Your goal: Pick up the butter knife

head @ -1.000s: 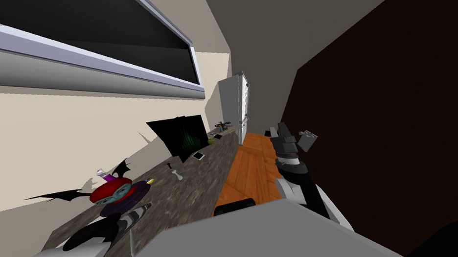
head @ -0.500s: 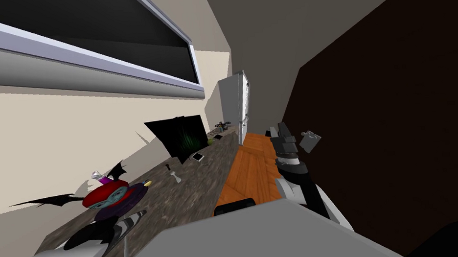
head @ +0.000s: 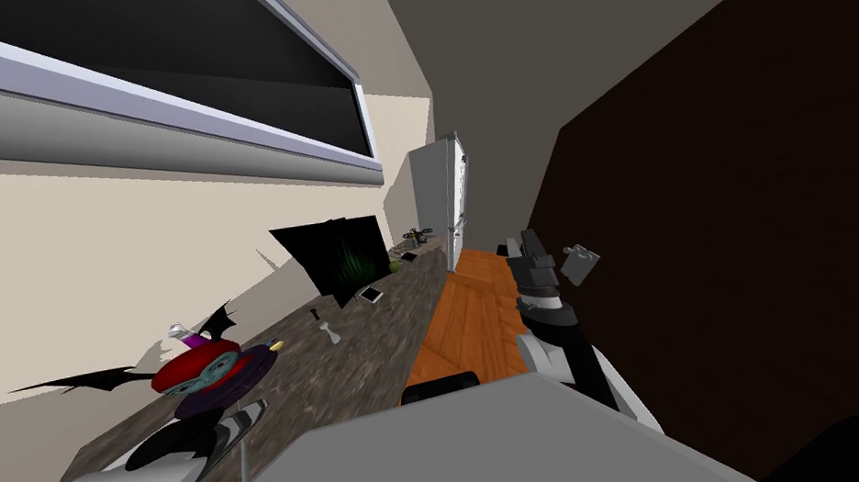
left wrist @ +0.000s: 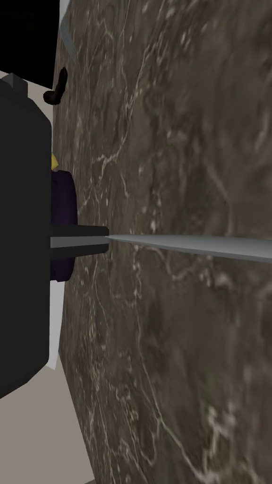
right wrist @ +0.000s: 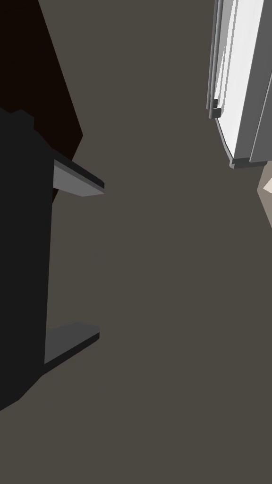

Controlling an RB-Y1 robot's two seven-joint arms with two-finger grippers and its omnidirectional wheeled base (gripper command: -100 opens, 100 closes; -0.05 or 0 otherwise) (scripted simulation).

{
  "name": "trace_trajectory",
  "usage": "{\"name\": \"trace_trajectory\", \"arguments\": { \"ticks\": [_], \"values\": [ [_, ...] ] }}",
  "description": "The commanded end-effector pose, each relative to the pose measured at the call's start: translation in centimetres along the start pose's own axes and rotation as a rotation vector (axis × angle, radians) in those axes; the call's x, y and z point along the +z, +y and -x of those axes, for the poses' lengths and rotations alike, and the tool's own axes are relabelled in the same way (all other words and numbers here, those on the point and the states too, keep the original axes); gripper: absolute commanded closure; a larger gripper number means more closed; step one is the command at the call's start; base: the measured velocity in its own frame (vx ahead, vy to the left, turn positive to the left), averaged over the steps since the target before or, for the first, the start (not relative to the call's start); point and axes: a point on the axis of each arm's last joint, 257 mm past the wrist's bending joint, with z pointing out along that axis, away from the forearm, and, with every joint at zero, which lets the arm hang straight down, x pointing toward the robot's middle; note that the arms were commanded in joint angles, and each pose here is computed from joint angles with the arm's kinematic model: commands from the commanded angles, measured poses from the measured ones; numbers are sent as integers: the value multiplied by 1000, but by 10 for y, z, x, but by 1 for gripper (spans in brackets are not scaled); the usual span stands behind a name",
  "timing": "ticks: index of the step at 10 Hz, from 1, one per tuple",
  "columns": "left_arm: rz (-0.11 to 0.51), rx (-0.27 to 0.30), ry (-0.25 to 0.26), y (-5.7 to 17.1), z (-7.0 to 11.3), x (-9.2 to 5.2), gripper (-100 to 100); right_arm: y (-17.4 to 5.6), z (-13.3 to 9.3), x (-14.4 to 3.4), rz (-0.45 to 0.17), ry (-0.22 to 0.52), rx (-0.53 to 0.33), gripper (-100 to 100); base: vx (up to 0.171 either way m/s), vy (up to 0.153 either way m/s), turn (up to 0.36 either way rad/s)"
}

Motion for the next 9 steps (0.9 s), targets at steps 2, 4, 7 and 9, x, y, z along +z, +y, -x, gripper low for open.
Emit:
{"name": "trace_trajectory", "arguments": {
  "ticks": [2,4,7,9],
  "values": [
    [0,-1,0,0,0,0,100,0,0,0,0,0,0,0,0,0,0],
    [-1,1,0,0,0,0,0,0,0,0,0,0,0,0,0,0,0],
    [-11,15,1,-6,5,-16,100,0,0,0,0,0,0,0,1,-23,52],
    [-11,14,0,-6,3,-14,0,0,0,0,0,0,0,0,0,-5,3]
  ]
}}
